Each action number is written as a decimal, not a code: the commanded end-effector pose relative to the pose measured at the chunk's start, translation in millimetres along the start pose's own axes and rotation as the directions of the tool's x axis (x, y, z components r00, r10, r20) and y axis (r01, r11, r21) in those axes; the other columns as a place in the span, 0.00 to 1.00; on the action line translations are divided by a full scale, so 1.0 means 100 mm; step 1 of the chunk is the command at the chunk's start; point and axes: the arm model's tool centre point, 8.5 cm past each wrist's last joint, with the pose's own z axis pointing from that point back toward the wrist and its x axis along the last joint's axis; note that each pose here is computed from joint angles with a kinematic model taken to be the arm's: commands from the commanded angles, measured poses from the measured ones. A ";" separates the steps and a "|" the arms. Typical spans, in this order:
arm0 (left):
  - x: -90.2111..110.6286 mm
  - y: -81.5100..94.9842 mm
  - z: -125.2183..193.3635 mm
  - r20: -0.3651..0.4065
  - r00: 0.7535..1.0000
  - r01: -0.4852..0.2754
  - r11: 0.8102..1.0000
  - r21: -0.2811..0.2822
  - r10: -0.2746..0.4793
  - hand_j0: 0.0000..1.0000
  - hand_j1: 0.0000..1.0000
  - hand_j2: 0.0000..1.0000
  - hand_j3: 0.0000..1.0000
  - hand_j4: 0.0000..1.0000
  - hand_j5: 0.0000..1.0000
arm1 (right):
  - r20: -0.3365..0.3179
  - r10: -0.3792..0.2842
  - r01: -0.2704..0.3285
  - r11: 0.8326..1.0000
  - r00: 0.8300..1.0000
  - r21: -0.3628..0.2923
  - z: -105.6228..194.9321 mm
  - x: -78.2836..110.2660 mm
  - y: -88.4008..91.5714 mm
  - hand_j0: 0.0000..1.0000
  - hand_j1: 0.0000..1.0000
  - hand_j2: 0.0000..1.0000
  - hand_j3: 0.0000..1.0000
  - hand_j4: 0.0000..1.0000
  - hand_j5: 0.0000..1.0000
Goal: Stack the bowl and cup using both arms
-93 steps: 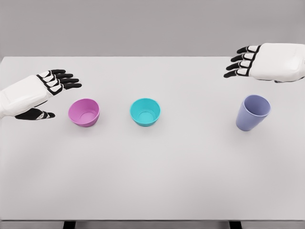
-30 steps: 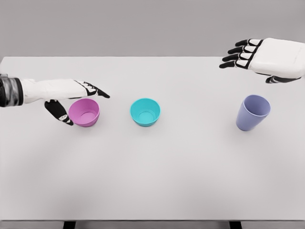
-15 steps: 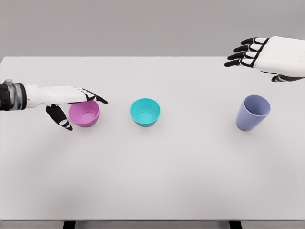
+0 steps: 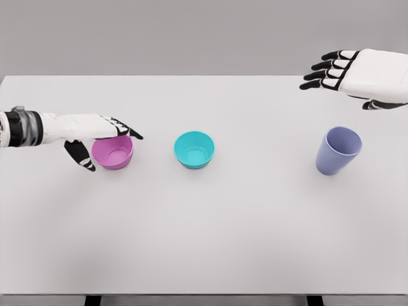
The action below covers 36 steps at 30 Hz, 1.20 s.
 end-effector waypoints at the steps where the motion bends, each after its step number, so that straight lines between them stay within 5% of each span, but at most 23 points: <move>1: -0.01 0.00 -0.05 -0.004 1.000 0.002 1.000 -0.001 -0.002 1.00 1.00 1.00 1.00 1.00 1.00 | -0.001 -0.004 0.004 1.000 1.000 -0.002 0.00 0.00 0.00 1.00 1.00 1.00 1.00 1.00 1.00; 36: -0.15 -0.12 -0.25 -0.050 0.999 0.000 0.999 -0.034 -0.002 1.00 1.00 1.00 1.00 1.00 1.00 | 0.002 -0.005 0.005 1.000 1.000 -0.009 -0.02 0.00 -0.01 1.00 1.00 1.00 1.00 1.00 1.00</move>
